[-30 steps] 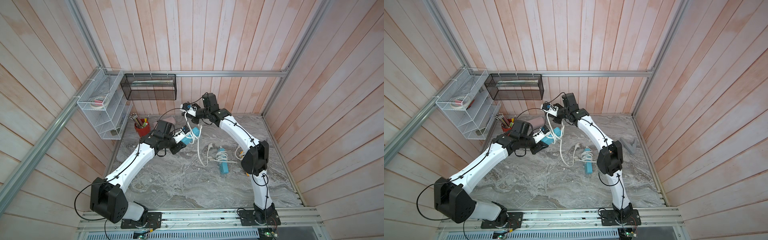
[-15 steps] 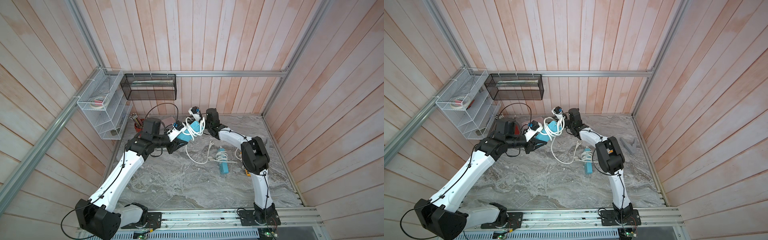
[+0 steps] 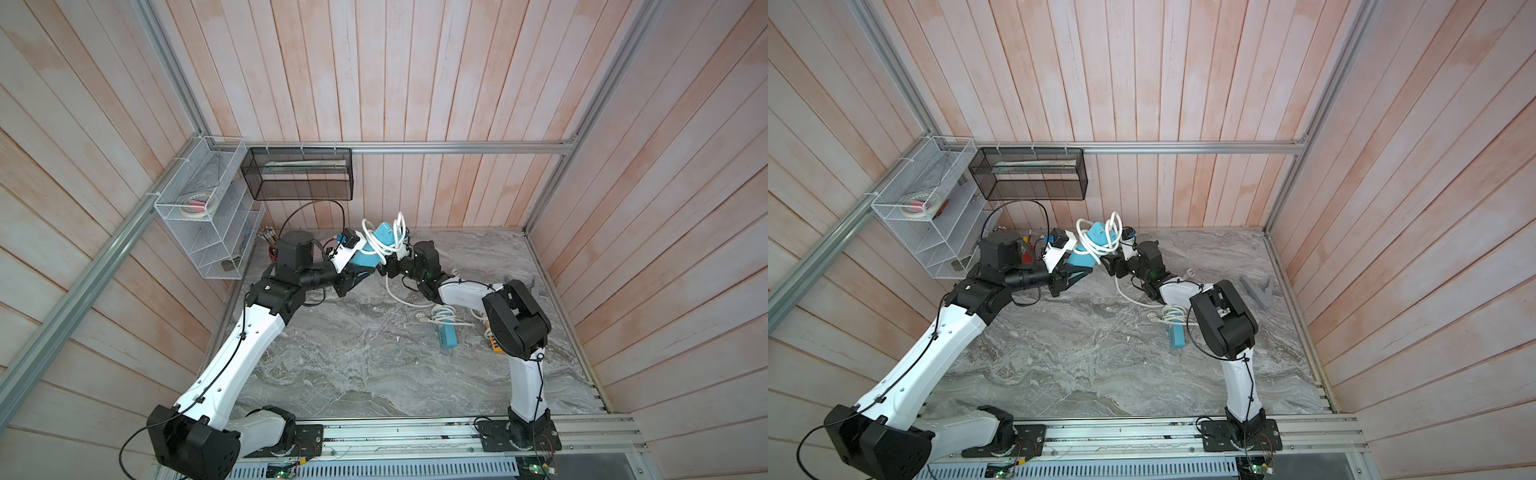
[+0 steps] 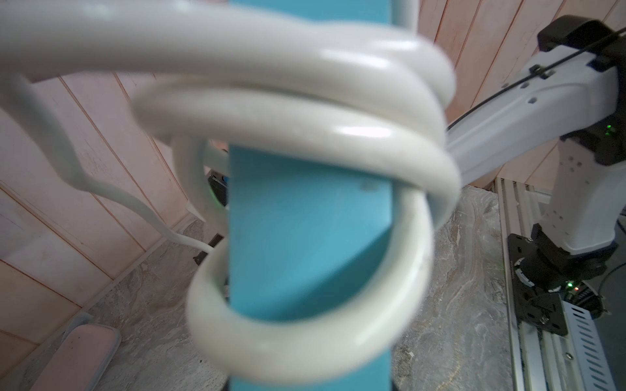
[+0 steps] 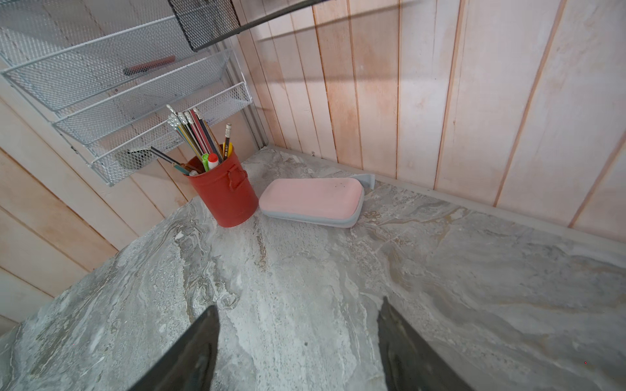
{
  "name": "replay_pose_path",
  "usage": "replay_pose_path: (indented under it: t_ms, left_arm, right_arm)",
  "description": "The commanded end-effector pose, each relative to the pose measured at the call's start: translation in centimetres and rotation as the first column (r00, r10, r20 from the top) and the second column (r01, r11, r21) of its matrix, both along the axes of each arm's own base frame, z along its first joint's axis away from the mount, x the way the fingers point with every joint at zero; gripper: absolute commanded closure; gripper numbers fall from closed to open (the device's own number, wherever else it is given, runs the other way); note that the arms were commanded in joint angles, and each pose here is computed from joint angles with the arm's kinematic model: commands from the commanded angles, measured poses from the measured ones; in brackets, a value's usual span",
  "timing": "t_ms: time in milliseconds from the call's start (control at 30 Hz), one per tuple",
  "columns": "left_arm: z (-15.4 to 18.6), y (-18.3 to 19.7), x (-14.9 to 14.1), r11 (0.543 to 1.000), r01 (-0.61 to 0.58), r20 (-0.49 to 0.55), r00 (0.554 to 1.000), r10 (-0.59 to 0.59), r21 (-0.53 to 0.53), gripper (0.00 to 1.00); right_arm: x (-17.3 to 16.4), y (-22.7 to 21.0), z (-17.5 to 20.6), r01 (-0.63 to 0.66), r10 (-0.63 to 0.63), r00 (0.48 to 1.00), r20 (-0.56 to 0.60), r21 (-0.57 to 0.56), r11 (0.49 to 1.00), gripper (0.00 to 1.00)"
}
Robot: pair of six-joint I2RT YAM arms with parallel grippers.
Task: Wrap the cord around the power strip
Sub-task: Wrap the power cord around the power strip.
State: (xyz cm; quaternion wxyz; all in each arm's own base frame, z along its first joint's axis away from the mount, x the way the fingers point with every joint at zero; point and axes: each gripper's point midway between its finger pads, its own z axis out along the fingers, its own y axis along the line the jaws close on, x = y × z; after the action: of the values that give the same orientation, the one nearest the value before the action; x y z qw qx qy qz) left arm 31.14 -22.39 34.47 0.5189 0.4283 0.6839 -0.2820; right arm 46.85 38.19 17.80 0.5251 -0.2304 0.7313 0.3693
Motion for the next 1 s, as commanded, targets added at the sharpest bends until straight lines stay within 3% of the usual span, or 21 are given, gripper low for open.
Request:
replay_pose_path:
  t_ms: [0,367,467,533,633,700,800,833,967]
  left_arm:
    - [2.8,0.5,0.9,0.998,-0.044,0.100,0.994,0.048,-0.044,1.00]
    - [3.5,3.5,3.6,0.976,-0.198,0.114,0.972,0.207,-0.086,1.00]
    - [4.3,4.3,4.0,0.965,-0.235,0.132,0.959,0.249,-0.115,1.00]
    - [4.3,5.3,4.8,0.949,-0.289,0.124,0.945,0.304,-0.126,1.00]
    - [4.5,8.7,7.1,0.878,-0.442,0.084,0.883,0.463,-0.183,1.00]
    - [4.6,12.4,8.8,0.804,-0.532,0.007,0.833,0.554,-0.264,1.00]
    - [4.1,15.0,10.5,0.758,-0.575,-0.070,0.808,0.585,-0.308,1.00]
    - [3.7,15.3,11.1,0.756,-0.588,-0.067,0.800,0.597,-0.287,1.00]
    - [1.6,18.2,13.7,0.684,-0.716,-0.010,0.692,0.722,-0.141,1.00]
  right_arm:
    - [0.8,-1.0,0.1,0.082,-0.081,0.997,-0.014,0.031,0.996,0.27]
    - [-2.4,-1.9,-3.1,0.063,-0.068,0.997,-0.036,-0.108,0.992,0.31]
    - [-3.0,-2.2,-4.1,0.058,-0.064,0.997,-0.035,-0.154,0.986,0.39]
    - [-3.1,-2.4,-4.7,0.059,-0.066,0.997,-0.031,-0.189,0.980,0.53]
    - [-2.8,-2.6,-5.1,0.071,-0.070,0.997,0.014,-0.262,0.963,0.74]
    - [-2.7,-2.3,-4.8,0.073,-0.048,0.996,0.081,-0.336,0.939,0.85]
    - [-2.3,-1.4,-4.4,0.087,0.006,0.981,0.193,-0.475,0.876,1.00]
    - [-2.2,-1.3,-4.2,0.096,0.026,0.974,0.225,-0.514,0.852,1.00]
    - [-2.4,-0.7,-2.8,0.132,0.109,0.937,0.331,-0.627,0.768,1.00]
